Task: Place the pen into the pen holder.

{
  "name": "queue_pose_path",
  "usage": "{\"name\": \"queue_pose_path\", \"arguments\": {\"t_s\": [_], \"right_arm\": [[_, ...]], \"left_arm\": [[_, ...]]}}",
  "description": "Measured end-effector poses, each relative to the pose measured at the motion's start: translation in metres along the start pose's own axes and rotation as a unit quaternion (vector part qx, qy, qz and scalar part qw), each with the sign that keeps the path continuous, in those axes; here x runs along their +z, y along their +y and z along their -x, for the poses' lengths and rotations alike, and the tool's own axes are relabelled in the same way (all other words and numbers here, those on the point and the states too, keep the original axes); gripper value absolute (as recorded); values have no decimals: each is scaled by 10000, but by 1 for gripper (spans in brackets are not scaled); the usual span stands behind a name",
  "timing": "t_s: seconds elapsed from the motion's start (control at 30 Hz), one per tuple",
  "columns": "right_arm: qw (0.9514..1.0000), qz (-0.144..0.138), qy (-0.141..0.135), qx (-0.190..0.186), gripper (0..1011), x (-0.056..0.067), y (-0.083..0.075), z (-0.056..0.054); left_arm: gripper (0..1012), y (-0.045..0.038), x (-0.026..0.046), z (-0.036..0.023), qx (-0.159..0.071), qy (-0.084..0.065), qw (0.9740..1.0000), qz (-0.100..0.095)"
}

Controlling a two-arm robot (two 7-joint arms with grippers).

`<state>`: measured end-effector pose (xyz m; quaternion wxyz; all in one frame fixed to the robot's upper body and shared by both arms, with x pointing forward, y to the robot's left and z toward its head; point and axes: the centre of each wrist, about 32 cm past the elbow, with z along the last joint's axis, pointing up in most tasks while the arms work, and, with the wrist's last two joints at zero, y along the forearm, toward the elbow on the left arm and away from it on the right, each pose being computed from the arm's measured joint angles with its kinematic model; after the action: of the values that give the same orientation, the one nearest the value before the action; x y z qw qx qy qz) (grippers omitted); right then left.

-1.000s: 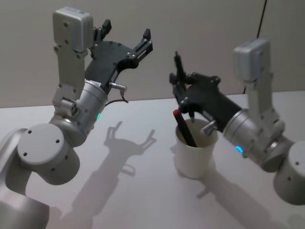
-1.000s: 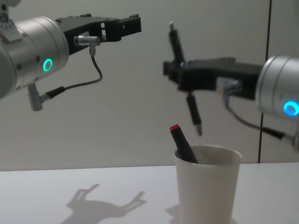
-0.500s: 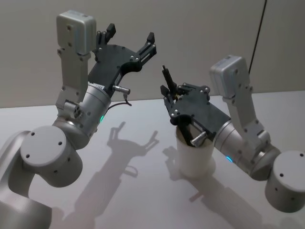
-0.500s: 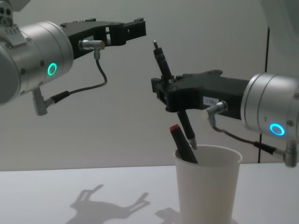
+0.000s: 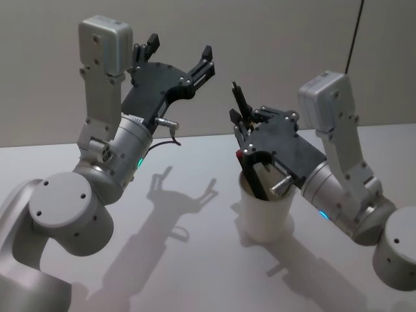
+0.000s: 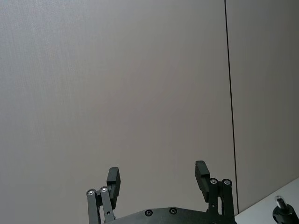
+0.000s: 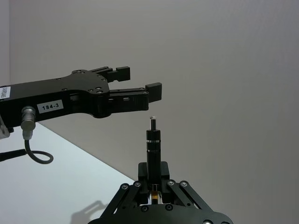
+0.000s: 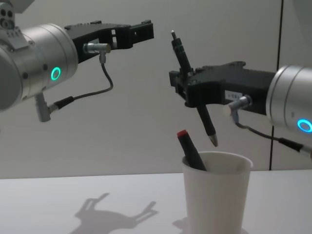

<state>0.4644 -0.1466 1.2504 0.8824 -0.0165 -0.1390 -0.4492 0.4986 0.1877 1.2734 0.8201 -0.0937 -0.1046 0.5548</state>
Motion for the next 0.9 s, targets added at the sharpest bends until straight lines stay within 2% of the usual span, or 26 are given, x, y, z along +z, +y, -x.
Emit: {"name": "queue_pose_path", "arguments": {"t_s": [0.5, 0.63, 0.67, 0.7, 0.8, 0.9], "right_arm": [[10000, 70, 4, 63, 146, 4, -14, -10], [9999, 78, 5, 74, 245, 4, -16, -11], [9999, 81, 5, 77, 300, 4, -16, -11], [9999, 82, 6, 78, 300, 4, -17, -12], [9999, 88, 7, 83, 427, 4, -18, -12], [9999, 92, 9, 86, 497, 4, -19, -13]], "left_arm": [[1001, 1, -2, 4, -5, 11, 10000, -2], [1001, 1, -2, 4, -5, 11, 10000, -1], [1001, 1, -2, 4, -5, 11, 10000, -1], [1001, 1, -2, 4, -5, 11, 10000, -2], [1001, 1, -2, 4, -5, 11, 10000, -1], [1001, 1, -2, 4, -5, 11, 10000, -1]]}}
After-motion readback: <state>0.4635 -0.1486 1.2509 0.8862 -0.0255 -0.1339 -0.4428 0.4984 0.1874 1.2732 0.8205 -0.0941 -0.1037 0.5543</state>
